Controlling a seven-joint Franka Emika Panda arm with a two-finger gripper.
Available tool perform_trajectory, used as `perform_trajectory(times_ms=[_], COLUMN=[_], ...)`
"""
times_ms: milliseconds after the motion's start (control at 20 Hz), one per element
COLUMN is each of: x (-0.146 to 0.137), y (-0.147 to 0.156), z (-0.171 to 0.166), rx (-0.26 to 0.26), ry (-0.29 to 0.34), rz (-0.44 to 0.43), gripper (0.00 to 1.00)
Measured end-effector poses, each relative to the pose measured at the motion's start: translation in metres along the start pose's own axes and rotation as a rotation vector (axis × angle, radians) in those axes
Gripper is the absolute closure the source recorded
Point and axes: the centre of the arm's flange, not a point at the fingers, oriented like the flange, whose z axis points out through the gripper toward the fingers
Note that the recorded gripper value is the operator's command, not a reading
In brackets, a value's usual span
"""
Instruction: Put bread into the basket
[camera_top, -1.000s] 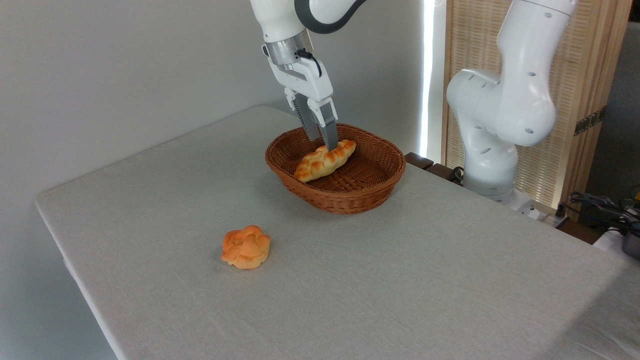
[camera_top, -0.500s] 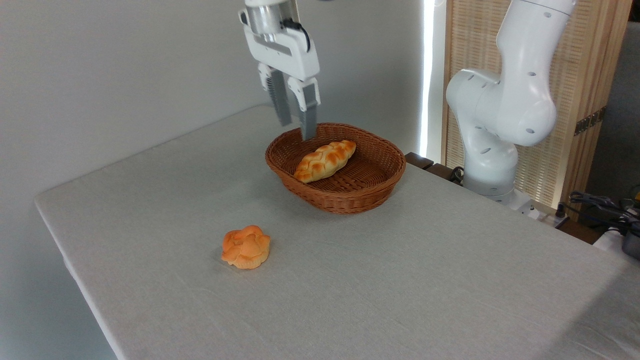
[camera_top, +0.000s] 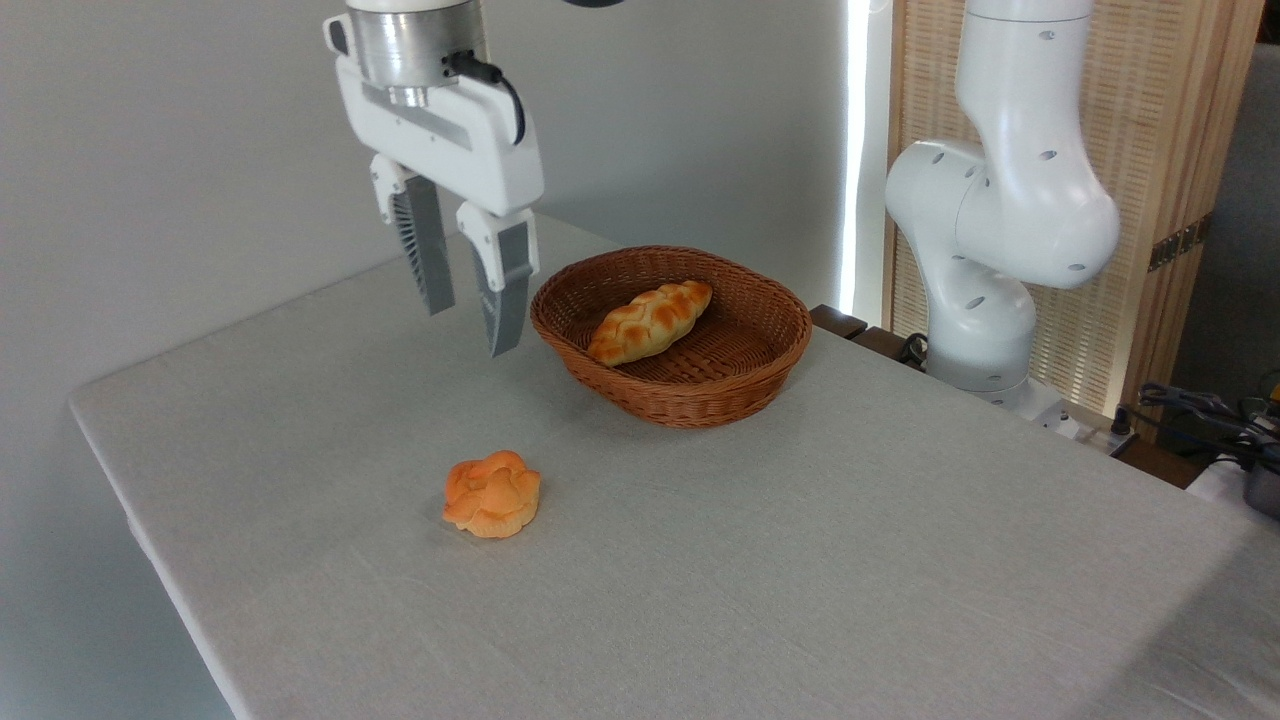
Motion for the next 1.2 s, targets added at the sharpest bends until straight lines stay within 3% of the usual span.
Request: perform_trajectory(times_ms=[200,1200], x=[0.002,0.005], y=[-0.028,-0.021], z=[-0.014,-0.019], rx=[-0.002,-0.012], ry=[0.0,-0.012], rz=[-0.012,0.008], gripper=[0.0,0.0])
